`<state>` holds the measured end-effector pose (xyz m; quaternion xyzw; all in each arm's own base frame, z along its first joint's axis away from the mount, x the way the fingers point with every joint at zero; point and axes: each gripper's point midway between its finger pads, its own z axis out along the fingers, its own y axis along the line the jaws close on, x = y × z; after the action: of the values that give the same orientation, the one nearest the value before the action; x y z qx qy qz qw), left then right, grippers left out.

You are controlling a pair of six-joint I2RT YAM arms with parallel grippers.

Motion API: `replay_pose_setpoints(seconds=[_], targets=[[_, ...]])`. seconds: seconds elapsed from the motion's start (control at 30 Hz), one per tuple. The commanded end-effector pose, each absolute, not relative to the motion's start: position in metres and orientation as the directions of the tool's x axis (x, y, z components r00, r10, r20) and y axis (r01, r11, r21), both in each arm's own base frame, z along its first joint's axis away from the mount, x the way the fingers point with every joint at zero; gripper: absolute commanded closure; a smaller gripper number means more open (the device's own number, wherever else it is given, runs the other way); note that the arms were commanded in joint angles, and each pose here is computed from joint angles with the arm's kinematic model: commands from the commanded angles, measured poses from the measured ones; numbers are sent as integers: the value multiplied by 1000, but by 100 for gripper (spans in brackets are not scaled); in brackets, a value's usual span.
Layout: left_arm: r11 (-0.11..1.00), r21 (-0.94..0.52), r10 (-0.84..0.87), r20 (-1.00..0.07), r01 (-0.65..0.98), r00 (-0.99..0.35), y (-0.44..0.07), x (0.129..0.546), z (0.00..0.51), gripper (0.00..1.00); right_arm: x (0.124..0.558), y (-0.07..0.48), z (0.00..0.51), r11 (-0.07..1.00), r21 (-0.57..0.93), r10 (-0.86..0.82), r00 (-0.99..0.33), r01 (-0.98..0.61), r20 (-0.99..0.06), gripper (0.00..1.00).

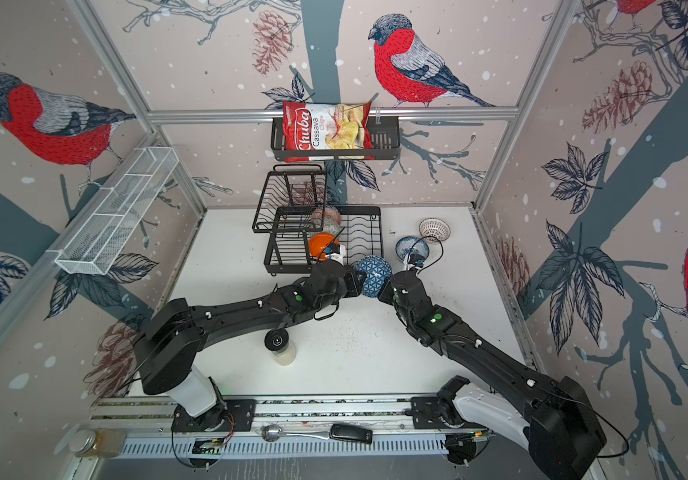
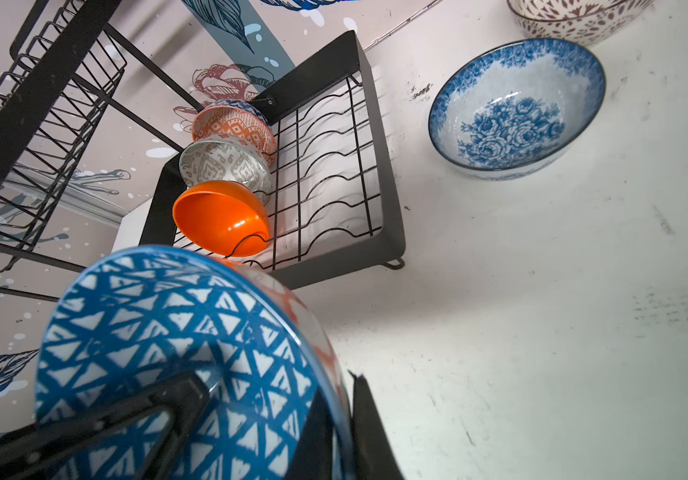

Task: Load the bowls into the dish rack
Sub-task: 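Lift the bowl and tilt it toward the left gripper while the left gripper approaches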

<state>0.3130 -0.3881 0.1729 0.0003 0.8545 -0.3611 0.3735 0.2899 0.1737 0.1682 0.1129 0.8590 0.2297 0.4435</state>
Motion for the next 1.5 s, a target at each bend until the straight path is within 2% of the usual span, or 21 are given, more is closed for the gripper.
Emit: replay_pose_setpoints(seconds=[0.0,0.03,0.13,0.3,0.37,0.53,0.8,0.97,1.17,1.33,1.47], targets=[[713,-633,-283,-653,301,-702,-395,318,182,80,299,177,188,841,541,460,-507,-16,-730,92],[711,-635,-281,-651,302,-705,-395,318,181,87,300,177,188,841,541,460,-507,-13,-729,92],[711,-636,-281,-647,300,-709,-396,320,179,100,301,179,185,843,538,457,-515,-7,-725,89],[724,-625,-288,-659,292,-695,-391,323,180,100,302,181,185,847,532,452,-529,1,-719,77],[735,-611,-296,-678,293,-673,-387,326,184,100,303,181,190,845,535,455,-528,1,-717,67],[772,-565,-322,-743,292,-586,-376,342,202,100,302,180,213,822,569,482,-521,-8,-704,52],[779,-542,-398,-816,315,-420,-373,364,230,100,301,175,259,702,711,613,-481,-32,-627,29],[765,-516,-418,-853,384,-313,-381,370,243,100,299,187,294,615,782,656,-484,-102,-579,2],[803,-458,-409,-889,382,-206,-381,377,244,100,303,193,305,519,850,721,-488,-89,-491,0],[846,-364,-360,-929,389,-86,-382,366,248,100,303,192,311,366,926,808,-463,-92,-365,0],[858,-331,-347,-937,392,-30,-382,358,250,100,310,192,312,302,949,831,-465,-86,-307,0]])
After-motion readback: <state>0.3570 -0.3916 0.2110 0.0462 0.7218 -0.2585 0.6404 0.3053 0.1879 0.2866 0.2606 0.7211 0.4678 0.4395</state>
